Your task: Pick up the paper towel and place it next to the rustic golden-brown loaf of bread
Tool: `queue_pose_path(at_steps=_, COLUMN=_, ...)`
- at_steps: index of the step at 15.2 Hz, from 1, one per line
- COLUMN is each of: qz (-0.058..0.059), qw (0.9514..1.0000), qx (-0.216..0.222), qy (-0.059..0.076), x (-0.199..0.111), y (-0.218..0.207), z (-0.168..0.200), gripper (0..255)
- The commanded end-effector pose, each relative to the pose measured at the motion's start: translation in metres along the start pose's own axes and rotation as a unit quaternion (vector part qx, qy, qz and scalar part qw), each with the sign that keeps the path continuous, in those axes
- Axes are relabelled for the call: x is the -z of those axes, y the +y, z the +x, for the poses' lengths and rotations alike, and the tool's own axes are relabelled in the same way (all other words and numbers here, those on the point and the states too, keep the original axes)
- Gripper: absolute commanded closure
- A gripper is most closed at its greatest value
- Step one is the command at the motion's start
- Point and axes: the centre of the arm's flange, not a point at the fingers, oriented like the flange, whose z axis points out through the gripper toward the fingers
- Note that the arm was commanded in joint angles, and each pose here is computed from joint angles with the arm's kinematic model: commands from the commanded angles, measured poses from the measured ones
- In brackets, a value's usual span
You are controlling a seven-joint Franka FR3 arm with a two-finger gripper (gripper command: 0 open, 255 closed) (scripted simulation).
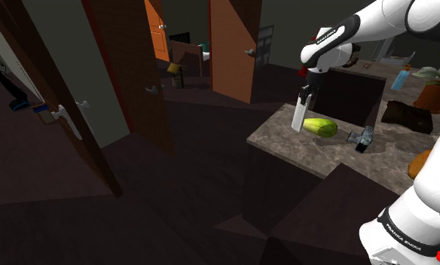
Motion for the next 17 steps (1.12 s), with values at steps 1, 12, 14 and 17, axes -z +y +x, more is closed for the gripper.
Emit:
queue_pose_path(at_steps=1, qz=0.0, qw=1.0, qx=0.0, qy=0.0, x=0.011, y=0.001, z=0.0, gripper=255)
queue_pose_path(at_steps=12, qz=0.0, qw=1.0, qx=0.0, qy=0.0, x=0.068, y=0.004, z=0.003, gripper=255)
queue_pose_path(at_steps=14, qz=0.0, qw=1.0, qx=0.0, qy=0.0, x=0.079, y=0.005, z=0.003, gripper=255)
queue_pose_path(at_steps=17, qz=0.0, qw=1.0, qx=0.0, qy=0.0, x=0.095, y=0.005, z=0.004, gripper=255)
